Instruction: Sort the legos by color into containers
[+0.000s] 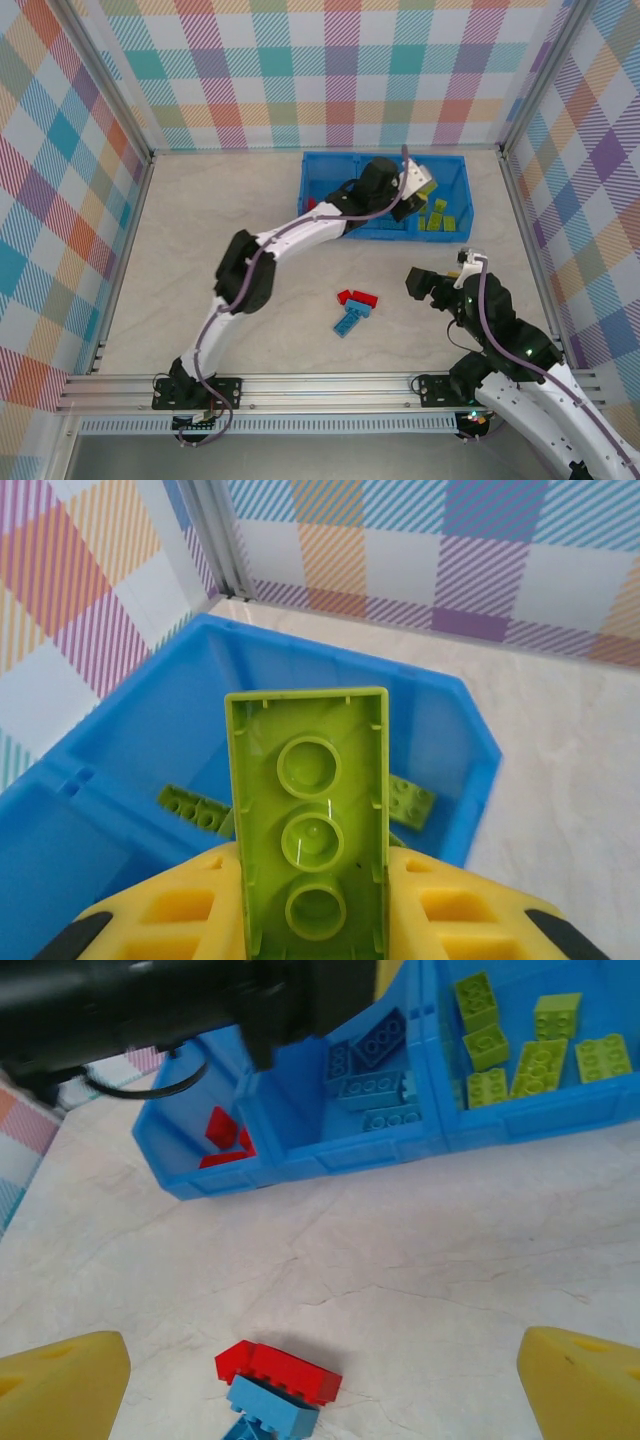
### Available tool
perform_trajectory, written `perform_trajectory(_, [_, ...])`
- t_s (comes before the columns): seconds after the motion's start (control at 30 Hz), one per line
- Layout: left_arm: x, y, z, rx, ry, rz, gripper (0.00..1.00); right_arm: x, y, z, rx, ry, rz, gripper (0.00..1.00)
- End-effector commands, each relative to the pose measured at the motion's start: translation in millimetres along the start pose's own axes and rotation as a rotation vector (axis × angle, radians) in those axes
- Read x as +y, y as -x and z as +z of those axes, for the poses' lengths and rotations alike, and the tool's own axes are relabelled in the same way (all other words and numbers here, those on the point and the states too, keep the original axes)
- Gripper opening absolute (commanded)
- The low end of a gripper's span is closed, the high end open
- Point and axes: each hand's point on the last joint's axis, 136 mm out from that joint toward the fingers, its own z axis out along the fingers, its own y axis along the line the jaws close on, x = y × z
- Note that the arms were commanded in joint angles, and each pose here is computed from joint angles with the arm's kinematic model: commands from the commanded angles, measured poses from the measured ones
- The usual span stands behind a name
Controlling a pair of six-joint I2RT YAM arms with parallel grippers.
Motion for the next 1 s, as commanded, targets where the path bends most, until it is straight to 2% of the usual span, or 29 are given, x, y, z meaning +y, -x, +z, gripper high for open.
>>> perform_trajectory(0.0, [8.6,17.0,22.3,-0.049,0.010,-0.045,0.24,-6.5,5.5,-8.1,-0.017,-0.034,0.031,1.00])
perform_trajectory(0.07, [12.5,14.5,35.1,-0.053,0.008,-0.056,0.33,-5.8,4.1,-7.6,-0.011,-0.029,0.036,1.00])
perform_trajectory(0.17, [13.5,11.9,42.1,-0.054,0.004,-0.063,0.53,-3.5,3.7,-6.5,-0.005,-0.020,0.038,1.00])
perform_trajectory(0.2, [13.0,12.5,41.8,-0.056,0.003,-0.064,0.55,-3.0,3.5,-5.8,-0.003,-0.019,0.038,1.00])
perform_trajectory(0.4, [2.4,34.2,25.6,-0.076,-0.036,-0.064,0.60,-0.6,1.4,-0.5,0.012,-0.017,0.037,1.00])
perform_trajectory(0.5, [-7.5,55.7,5.2,-0.115,-0.051,-0.059,0.60,-1.4,0.4,0.9,0.013,-0.022,0.041,1.00])
perform_trajectory(0.67, [-17.0,78.4,-60.8,-0.237,-0.023,-0.088,0.60,-2.5,-3.0,2.1,0.036,-0.033,0.024,1.00])
perform_trajectory(0.77, [-26.1,73.2,-113.8,-0.268,-0.002,-0.080,0.61,4.2,-7.1,7.2,0.076,-0.014,-0.022,1.00])
perform_trajectory(0.83, [-33.8,53.8,-149.7,-0.234,0.018,-0.062,0.61,11.8,-13.5,14.0,0.127,0.009,-0.068,1.00])
perform_trajectory(0.97, [-53.8,10.8,-229.8,-0.138,0.028,0.032,0.63,25.4,-41.8,39.5,0.316,0.035,-0.171,1.00])
